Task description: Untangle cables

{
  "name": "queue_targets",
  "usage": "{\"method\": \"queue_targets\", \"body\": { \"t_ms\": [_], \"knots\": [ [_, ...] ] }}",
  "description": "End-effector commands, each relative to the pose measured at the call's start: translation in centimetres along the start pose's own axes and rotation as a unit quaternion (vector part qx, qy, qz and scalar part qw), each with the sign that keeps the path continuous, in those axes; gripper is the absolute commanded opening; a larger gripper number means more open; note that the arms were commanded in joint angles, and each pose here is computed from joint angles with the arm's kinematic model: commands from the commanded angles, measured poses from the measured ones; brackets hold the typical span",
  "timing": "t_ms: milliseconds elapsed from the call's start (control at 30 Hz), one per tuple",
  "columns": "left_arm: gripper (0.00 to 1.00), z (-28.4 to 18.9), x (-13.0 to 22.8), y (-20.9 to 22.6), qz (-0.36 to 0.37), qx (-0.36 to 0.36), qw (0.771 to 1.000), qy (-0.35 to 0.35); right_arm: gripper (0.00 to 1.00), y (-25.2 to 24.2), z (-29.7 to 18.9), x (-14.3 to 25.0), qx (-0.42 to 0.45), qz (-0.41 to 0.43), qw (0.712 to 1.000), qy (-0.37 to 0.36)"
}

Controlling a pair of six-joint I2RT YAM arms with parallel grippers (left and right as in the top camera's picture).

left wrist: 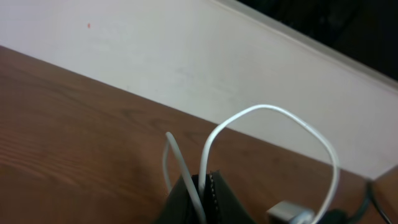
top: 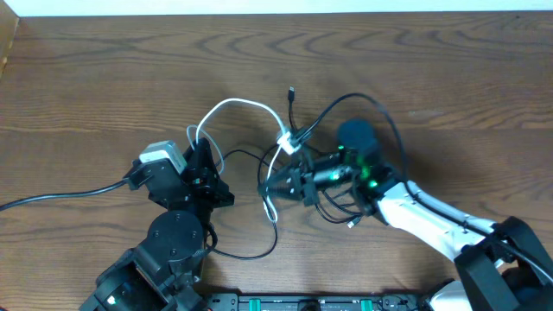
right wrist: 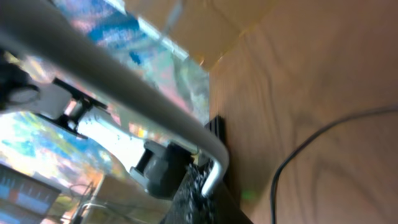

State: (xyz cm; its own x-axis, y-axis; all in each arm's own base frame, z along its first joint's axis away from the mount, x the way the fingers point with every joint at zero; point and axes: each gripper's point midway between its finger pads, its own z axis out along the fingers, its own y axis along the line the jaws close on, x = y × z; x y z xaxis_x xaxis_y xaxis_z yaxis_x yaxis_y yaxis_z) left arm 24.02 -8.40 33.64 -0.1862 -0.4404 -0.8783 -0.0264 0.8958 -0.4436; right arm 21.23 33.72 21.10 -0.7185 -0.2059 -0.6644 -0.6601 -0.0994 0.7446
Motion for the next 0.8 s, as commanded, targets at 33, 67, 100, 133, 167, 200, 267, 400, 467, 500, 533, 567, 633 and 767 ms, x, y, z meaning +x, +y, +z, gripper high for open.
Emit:
{"method": "queue_targets", "body": {
  "t_ms": [33, 67, 100, 133, 167, 200, 267, 400, 467, 500, 533, 567, 633, 767],
  "knots": [
    [0.08, -0.4, -1.8, 0.1, -0.040, -0.008, 0.999, -0.030, 0.01, 3.2, -1.4, -4.5, -0.014, 0.017, 0.997, -0.071],
    [0.08, -0.4, -2.0, 0.1, -0.043, -0.006, 0.999, -0.032, 0.02, 3.3, -1.2, -5.1, -0.012, 0.027, 0.996, -0.088],
    [0.08, -0.4, -2.0, 0.0, -0.044, -0.005, 0.998, -0.033, 0.02, 3.3, -0.9, -5.4, -0.008, 0.040, 0.994, -0.098],
    [0.08, -0.5, -2.1, 0.0, -0.045, -0.004, 0.998, -0.033, 0.01, 3.0, -0.3, -5.2, -0.002, 0.050, 0.994, -0.101],
    [0.08, -0.5, -2.1, 0.0, -0.045, -0.004, 0.998, -0.034, 0.02, 2.6, 0.5, -4.7, 0.008, 0.064, 0.993, -0.099],
    [0.08, -0.5, -2.1, 0.0, -0.045, -0.004, 0.998, -0.033, 0.01, 2.5, 1.1, -4.2, 0.013, 0.065, 0.993, -0.093],
    [0.08, -0.5, -2.0, 0.0, -0.044, -0.005, 0.998, -0.033, 0.02, 3.0, 2.2, -3.4, 0.010, 0.035, 0.996, -0.080],
    [0.08, -0.5, -2.1, 0.1, -0.052, -0.007, 0.998, -0.034, 0.01, 1.2, 2.7, -2.9, 0.065, -0.034, 0.994, -0.085],
    [0.08, -0.5, -2.1, 0.5, -0.075, -0.015, 0.996, -0.038, 0.02, -1.6, 2.0, -2.3, 0.134, -0.023, 0.987, -0.085],
    [0.08, -0.5, -2.0, 0.8, -0.088, -0.022, 0.995, -0.038, 0.02, -2.7, 1.5, -1.7, 0.166, -0.022, 0.983, -0.076],
    [0.08, -0.5, -1.9, 1.1, -0.098, -0.031, 0.994, -0.039, 0.02, -3.5, 1.0, -1.2, 0.190, -0.022, 0.979, -0.067],
    [0.08, -0.5, -1.8, 1.6, -0.109, -0.041, 0.992, -0.041, 0.01, -4.0, 0.4, -0.6, 0.208, -0.022, 0.976, -0.057],
    [0.08, -0.6, -1.4, 2.7, -0.140, -0.064, 0.987, -0.042, 0.02, -4.4, -0.7, 0.3, 0.235, -0.025, 0.971, -0.037],
    [0.08, -0.7, 0.7, 4.1, -0.237, -0.092, 0.967, -0.019, 0.01, -3.2, -3.3, 0.9, 0.264, -0.038, 0.964, -0.019]
  ]
}}
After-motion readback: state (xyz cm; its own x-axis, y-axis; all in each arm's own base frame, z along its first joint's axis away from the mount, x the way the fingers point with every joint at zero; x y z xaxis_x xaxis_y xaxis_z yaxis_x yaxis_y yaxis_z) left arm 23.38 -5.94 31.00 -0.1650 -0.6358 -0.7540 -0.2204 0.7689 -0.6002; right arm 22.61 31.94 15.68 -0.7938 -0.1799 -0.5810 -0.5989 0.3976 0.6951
